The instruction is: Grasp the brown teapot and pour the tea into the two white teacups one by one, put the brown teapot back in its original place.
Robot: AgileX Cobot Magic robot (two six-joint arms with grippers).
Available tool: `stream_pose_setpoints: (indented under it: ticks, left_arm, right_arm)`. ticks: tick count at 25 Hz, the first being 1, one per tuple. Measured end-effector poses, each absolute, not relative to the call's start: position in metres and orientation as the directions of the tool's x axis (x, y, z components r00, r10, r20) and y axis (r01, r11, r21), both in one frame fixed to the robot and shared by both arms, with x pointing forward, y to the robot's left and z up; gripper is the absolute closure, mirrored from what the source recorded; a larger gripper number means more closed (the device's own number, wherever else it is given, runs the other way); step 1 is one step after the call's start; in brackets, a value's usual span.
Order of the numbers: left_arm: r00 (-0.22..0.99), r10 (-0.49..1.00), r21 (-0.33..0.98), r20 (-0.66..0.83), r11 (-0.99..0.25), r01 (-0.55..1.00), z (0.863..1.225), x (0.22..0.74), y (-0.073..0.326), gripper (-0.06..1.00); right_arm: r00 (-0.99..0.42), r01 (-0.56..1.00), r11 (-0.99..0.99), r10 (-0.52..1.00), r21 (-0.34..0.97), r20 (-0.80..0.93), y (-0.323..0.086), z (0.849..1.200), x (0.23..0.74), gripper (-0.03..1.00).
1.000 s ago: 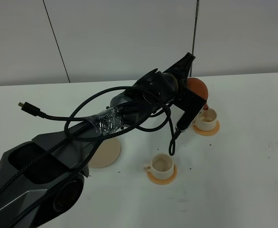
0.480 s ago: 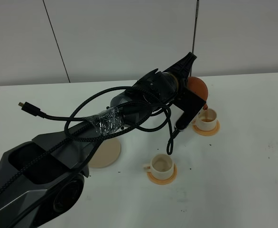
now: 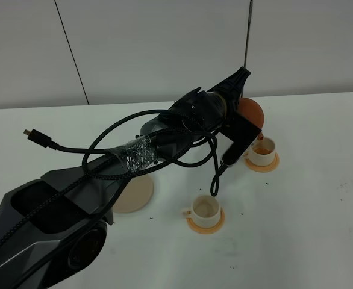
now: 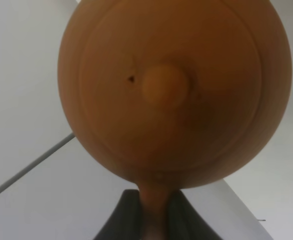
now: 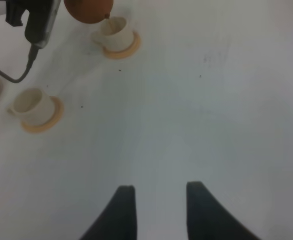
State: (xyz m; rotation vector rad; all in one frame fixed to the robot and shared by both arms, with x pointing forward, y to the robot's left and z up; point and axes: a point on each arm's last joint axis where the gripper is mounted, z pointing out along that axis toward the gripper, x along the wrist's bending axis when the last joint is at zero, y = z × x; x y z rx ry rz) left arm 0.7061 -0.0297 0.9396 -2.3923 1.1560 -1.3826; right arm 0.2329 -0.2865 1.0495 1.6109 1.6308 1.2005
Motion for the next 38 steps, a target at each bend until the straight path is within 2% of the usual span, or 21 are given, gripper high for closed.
stream_pose_setpoints:
  ticks: [30, 38]
  left_arm:
    - [0.238, -0.705, -0.498, 0.668, -0.661, -0.561, 0.9330, 0.7055, -0.0348, 0.77]
    - [0.193, -0.722, -0.530, 0.665, -0.637, -0.560, 0.9354, 0.7066, -0.0361, 0.77]
  right_arm:
    - [-0.133, 0.482, -0.115, 0.970, 0.869, 0.203, -0.2865, 1.0495, 0.2329, 0.73]
    - [-0.133, 0.482, -0.115, 0.970, 0.869, 0.203, -0.2865, 1.0495, 0.2329, 0.73]
